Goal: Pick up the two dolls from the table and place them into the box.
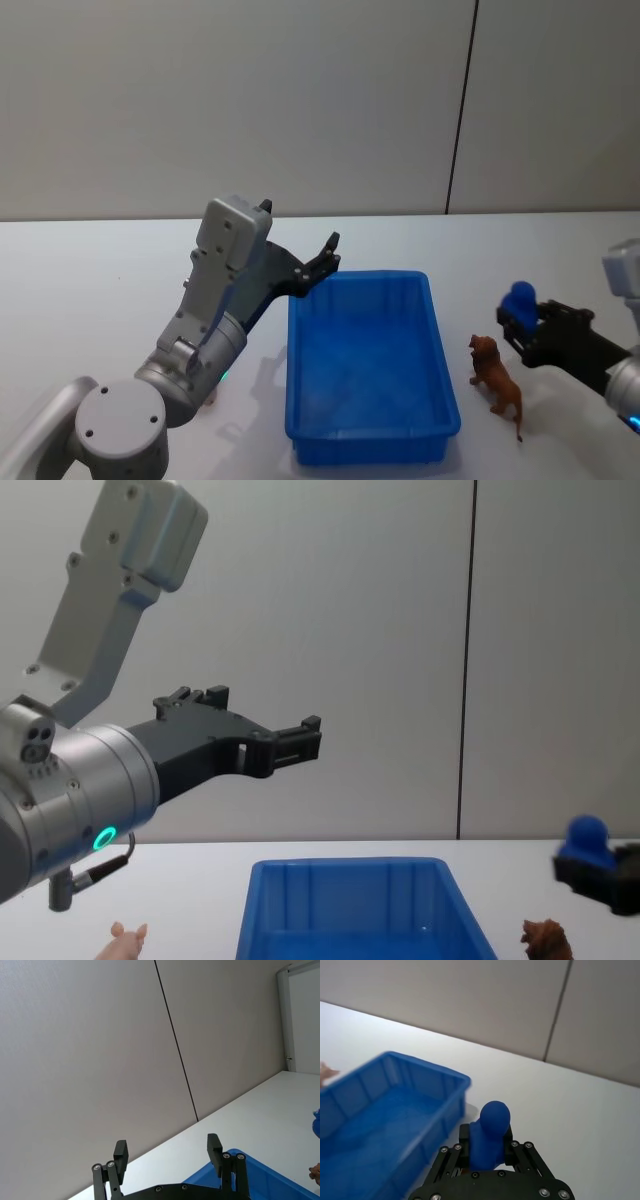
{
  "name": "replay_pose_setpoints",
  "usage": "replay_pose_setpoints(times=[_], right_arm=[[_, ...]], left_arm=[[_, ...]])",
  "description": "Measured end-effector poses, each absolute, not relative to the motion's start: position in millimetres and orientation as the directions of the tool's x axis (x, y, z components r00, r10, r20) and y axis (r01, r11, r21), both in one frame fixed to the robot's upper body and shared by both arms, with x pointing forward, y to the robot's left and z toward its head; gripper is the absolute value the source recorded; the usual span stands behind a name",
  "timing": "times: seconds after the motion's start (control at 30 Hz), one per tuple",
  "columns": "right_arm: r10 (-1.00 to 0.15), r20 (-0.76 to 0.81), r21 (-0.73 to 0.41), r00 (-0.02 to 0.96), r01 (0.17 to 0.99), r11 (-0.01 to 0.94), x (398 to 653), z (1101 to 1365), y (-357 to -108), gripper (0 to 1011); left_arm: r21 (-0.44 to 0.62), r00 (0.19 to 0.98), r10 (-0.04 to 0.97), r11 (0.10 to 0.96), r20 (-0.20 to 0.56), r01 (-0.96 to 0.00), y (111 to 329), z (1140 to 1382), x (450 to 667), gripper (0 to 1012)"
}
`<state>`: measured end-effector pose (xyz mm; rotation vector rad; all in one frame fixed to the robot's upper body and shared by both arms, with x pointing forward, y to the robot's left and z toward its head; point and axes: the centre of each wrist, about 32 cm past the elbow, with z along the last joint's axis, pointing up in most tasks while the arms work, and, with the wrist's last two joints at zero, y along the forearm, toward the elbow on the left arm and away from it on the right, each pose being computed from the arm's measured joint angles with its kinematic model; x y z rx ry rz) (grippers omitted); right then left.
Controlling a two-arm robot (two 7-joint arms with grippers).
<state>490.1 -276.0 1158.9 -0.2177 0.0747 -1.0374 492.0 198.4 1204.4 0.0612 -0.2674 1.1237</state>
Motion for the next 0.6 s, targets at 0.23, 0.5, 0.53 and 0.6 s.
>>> replay_pose_setpoints(times=[0.23, 0.5, 0.53, 0.6], right_arm=[[-0.808, 0.049, -0.178, 0.587, 0.801, 0.571, 492.8, 1168.6, -256.8, 318], [-0.737, 0.054, -0.165, 0.674, 0.734, 0.659, 495.3, 1172.5, -229.3, 279], [-0.721, 0.055, -0.167, 0.691, 0.718, 0.676, 495.6, 1172.2, -223.1, 274], [-0.706, 0.055, -0.169, 0.706, 0.703, 0.691, 495.7, 1171.4, -217.2, 264]], left_arm=[[-0.086, 0.404, 0.882, 0.434, 0.242, -0.897, 198.4, 1204.4, 492.0, 1001], [-0.086, 0.404, 0.882, 0.434, 0.242, -0.897, 198.4, 1204.4, 492.0, 1001], [-0.086, 0.404, 0.882, 0.434, 0.242, -0.897, 198.4, 1204.4, 492.0, 1001], [-0.086, 0.404, 0.882, 0.434, 0.242, -0.897, 198.4, 1204.4, 492.0, 1001]])
